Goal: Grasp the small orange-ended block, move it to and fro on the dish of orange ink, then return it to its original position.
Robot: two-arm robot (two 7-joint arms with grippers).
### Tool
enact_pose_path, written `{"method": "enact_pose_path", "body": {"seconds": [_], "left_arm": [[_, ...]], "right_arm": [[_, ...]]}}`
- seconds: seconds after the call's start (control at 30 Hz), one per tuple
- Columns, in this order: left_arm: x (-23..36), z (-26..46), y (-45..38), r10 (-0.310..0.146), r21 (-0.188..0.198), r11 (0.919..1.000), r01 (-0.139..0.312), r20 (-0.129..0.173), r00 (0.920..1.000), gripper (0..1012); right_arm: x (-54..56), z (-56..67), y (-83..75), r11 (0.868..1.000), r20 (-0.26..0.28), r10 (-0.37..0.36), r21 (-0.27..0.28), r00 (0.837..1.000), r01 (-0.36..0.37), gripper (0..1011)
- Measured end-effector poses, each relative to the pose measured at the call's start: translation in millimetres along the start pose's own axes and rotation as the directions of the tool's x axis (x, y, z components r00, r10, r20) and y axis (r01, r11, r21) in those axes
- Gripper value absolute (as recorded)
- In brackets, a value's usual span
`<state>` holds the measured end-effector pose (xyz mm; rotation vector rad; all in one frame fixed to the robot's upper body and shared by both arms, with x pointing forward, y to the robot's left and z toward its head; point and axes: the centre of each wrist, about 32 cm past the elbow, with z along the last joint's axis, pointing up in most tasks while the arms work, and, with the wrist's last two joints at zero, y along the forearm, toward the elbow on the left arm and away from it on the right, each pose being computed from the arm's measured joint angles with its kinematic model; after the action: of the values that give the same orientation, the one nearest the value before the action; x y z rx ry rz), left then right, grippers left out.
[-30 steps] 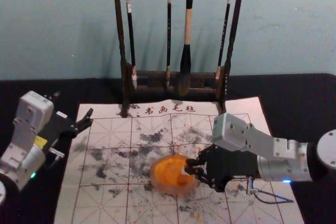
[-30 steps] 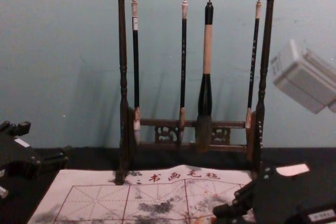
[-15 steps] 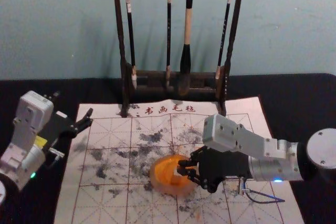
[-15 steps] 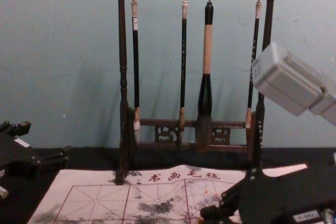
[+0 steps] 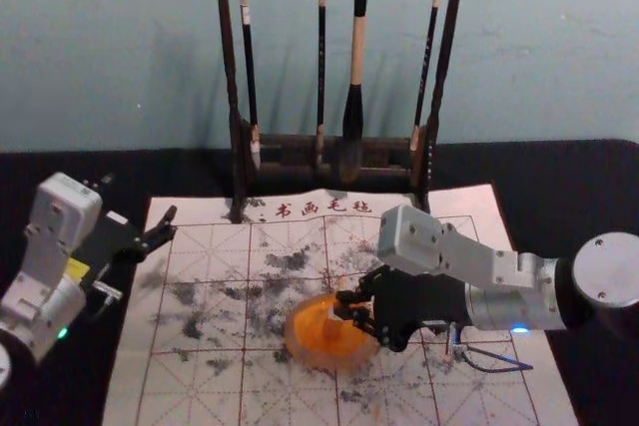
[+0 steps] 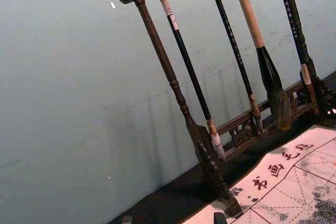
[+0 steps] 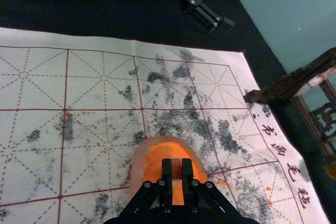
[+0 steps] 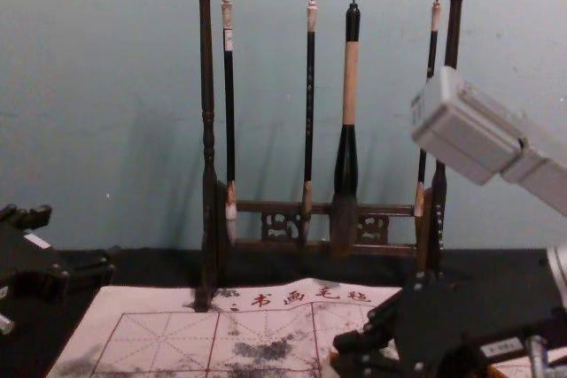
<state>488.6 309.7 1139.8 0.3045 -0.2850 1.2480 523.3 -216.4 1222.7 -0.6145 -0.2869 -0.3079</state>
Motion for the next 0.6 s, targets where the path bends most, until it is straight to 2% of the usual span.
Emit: {"method": "enact_pose_path", "body": {"seconds": [0.6], "left_arm": [[0.0,0.0,0.0,0.0,0.0,1.0,0.0,0.0,1.0,1002]], "right_arm": [[8.0,-4.2,-3.6,0.999,-0.014,-0.029,-0.021,0.999,0.029,75]]}}
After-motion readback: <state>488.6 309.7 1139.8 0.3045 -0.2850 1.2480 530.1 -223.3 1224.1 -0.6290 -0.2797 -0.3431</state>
